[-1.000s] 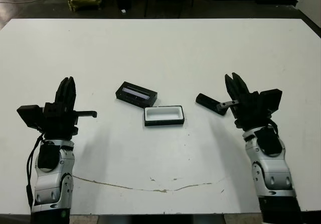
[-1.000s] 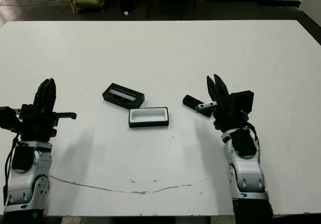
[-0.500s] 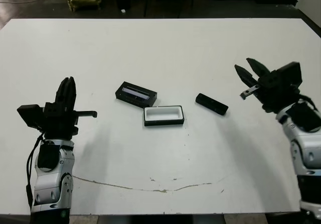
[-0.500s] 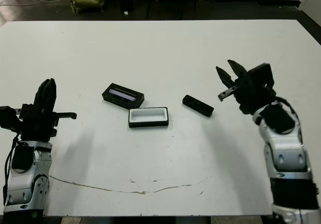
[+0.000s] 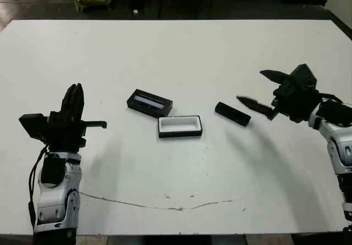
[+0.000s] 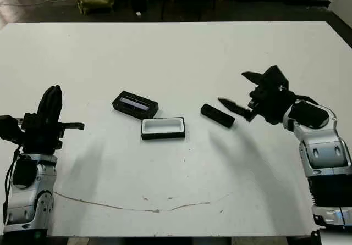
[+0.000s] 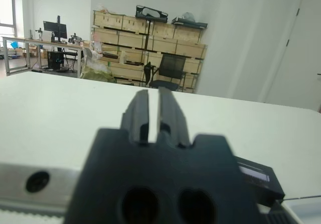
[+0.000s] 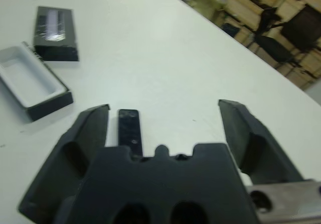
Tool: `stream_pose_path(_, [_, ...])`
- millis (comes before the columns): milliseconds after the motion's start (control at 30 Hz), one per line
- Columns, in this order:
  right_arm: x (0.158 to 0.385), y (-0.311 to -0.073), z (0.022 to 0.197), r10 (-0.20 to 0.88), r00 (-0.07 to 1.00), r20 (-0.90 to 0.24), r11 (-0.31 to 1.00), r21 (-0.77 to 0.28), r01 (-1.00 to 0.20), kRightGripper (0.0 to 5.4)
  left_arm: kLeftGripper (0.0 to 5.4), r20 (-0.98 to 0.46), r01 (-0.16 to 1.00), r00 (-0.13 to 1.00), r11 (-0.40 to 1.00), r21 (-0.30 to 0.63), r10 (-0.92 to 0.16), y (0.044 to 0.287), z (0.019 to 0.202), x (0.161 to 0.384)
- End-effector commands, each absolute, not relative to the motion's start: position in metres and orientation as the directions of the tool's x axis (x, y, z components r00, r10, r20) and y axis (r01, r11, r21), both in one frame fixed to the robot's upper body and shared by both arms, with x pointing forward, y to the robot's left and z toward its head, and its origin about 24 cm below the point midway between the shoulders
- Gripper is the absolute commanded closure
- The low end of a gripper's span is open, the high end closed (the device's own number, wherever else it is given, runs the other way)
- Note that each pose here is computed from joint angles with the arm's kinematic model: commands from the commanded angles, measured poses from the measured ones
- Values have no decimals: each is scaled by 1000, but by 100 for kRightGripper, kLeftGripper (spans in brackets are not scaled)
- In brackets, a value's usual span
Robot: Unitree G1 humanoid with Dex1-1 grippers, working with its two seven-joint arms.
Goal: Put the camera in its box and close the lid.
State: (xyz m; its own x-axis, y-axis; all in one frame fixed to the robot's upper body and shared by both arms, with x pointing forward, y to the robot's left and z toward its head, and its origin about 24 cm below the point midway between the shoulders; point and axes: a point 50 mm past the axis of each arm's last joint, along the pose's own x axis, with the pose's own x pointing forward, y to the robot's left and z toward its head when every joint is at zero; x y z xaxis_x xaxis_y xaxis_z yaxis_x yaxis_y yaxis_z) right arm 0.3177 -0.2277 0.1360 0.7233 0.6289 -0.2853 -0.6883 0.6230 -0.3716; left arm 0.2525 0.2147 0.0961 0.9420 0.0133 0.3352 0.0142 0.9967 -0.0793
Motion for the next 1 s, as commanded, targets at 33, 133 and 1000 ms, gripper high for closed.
stream_pose_path(33, [320, -230, 125, 709, 656, -259, 611, -238, -755, 9, 540, 304, 0, 952, 997, -77, 23, 218, 88, 250])
stream_pose_path(133, [322, -232, 117, 776, 590, -223, 579, -120, -807, 2, 540, 308, -6, 951, 998, -63, 25, 218, 87, 250])
stream_pose_path(1000, [330, -237, 106, 797, 527, -294, 529, -81, -845, 2, 540, 309, 1, 951, 999, -46, 13, 218, 84, 250])
